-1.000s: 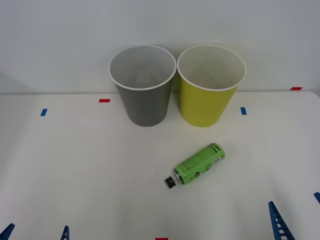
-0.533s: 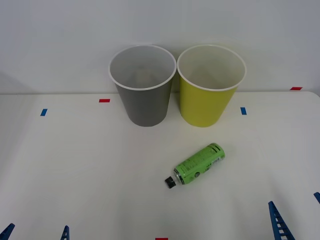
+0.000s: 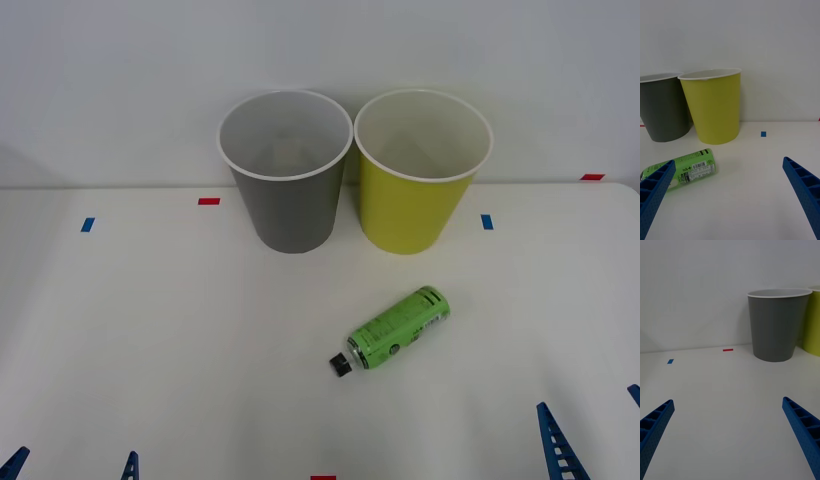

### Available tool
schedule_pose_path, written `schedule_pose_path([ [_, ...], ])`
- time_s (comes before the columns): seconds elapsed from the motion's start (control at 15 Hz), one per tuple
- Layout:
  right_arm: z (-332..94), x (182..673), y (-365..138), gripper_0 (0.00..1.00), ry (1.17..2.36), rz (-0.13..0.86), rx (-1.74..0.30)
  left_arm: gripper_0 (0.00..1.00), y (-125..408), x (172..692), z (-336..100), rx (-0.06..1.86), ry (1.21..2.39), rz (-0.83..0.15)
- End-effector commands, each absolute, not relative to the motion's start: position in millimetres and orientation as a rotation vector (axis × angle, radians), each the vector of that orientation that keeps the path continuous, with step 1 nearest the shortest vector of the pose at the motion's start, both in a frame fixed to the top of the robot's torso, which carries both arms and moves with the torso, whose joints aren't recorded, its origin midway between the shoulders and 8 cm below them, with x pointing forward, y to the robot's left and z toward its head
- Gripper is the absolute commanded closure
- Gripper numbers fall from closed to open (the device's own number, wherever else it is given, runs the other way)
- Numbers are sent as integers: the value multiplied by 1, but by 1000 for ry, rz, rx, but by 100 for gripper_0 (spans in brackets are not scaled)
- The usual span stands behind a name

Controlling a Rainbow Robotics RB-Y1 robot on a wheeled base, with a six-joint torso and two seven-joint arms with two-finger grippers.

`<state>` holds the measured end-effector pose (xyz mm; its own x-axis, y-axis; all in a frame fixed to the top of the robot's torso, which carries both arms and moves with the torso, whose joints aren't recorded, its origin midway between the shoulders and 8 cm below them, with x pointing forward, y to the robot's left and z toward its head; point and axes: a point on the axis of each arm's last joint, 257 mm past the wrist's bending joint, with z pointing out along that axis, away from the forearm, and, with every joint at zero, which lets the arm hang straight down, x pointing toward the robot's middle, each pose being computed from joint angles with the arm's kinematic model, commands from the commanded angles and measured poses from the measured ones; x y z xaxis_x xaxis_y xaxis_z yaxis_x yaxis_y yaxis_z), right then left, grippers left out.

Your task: Put cans in the gray bin and PET bottles in the light green bin.

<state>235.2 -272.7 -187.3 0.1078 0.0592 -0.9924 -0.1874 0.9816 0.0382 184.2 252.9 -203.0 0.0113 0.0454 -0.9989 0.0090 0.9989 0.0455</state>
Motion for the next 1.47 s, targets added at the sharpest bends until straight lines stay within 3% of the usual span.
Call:
schedule_pose_path([
  [0.07, -187, 235, -273, 0, 1452, 182, -106, 0, 253, 184, -203, 43, 1559, 28],
  [1.13, -187, 235, -273, 0, 1452, 182, -106, 0, 253, 184, -203, 43, 1559, 28],
  [1.2, -211, 235, -275, 0, 1497, 174, -70, 0, 253, 184, -203, 43, 1559, 28],
  [1.47, -193, 241, -256, 0, 1447, 218, -92, 0, 253, 184, -203, 43, 1559, 28],
])
